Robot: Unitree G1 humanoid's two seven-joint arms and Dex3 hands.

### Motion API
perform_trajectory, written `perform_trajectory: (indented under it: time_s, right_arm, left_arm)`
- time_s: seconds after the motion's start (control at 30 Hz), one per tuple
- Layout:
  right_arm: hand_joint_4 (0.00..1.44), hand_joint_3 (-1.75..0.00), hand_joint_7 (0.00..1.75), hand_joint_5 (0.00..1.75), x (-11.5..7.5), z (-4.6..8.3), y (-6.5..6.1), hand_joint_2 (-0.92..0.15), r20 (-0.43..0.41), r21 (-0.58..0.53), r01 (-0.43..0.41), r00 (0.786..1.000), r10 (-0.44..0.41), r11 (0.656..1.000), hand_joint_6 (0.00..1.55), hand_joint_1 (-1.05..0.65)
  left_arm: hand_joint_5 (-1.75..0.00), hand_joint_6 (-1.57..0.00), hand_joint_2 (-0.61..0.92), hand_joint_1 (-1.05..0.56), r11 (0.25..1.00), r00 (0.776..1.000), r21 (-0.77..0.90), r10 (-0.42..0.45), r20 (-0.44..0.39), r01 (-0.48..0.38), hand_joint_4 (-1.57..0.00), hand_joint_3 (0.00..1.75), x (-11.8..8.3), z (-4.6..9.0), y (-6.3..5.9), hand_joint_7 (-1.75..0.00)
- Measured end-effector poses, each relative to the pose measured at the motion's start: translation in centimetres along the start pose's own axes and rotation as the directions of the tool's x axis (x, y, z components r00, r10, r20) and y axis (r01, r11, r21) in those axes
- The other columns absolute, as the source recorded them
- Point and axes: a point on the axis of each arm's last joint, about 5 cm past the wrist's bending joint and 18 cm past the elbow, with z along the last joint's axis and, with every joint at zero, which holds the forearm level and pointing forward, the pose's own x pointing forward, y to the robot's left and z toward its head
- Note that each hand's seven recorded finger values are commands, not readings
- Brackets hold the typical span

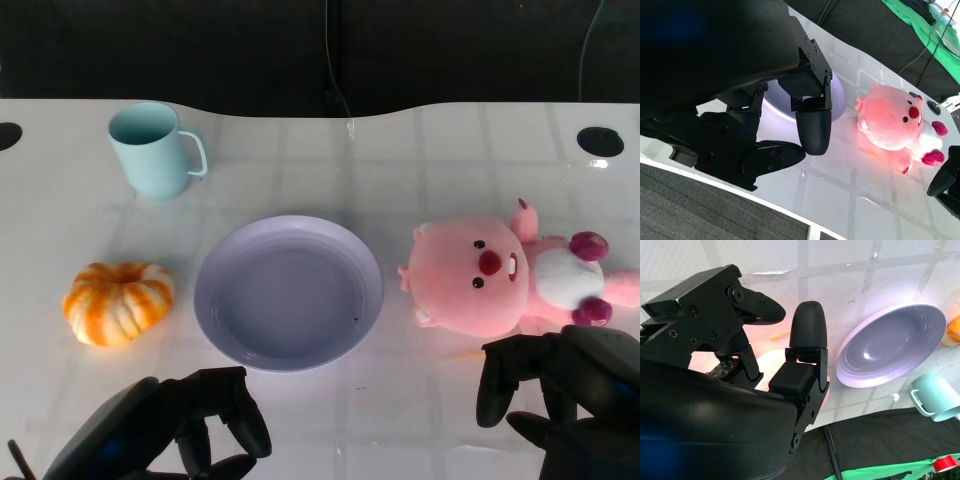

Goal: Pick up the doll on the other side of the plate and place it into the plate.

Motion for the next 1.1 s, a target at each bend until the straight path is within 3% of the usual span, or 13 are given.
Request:
perform_trajectory:
  time_s: [1.1]
  right_arm:
    - [0.86, -0.96, 1.1, 1.67, 0.08, 0.04, -0.05, -0.49, 0.01, -0.004, 0.004, 1.0, -0.004, 1.0, 0.87, -0.11]
  left_arm:
    - [-1.75, -0.65, 0.76, -0.26, 1.0, 1.0, 0.002, -0.001, 0.001, 0.001, -0.63, 0.65, -0.01, -0.07, 0.03, -1.27]
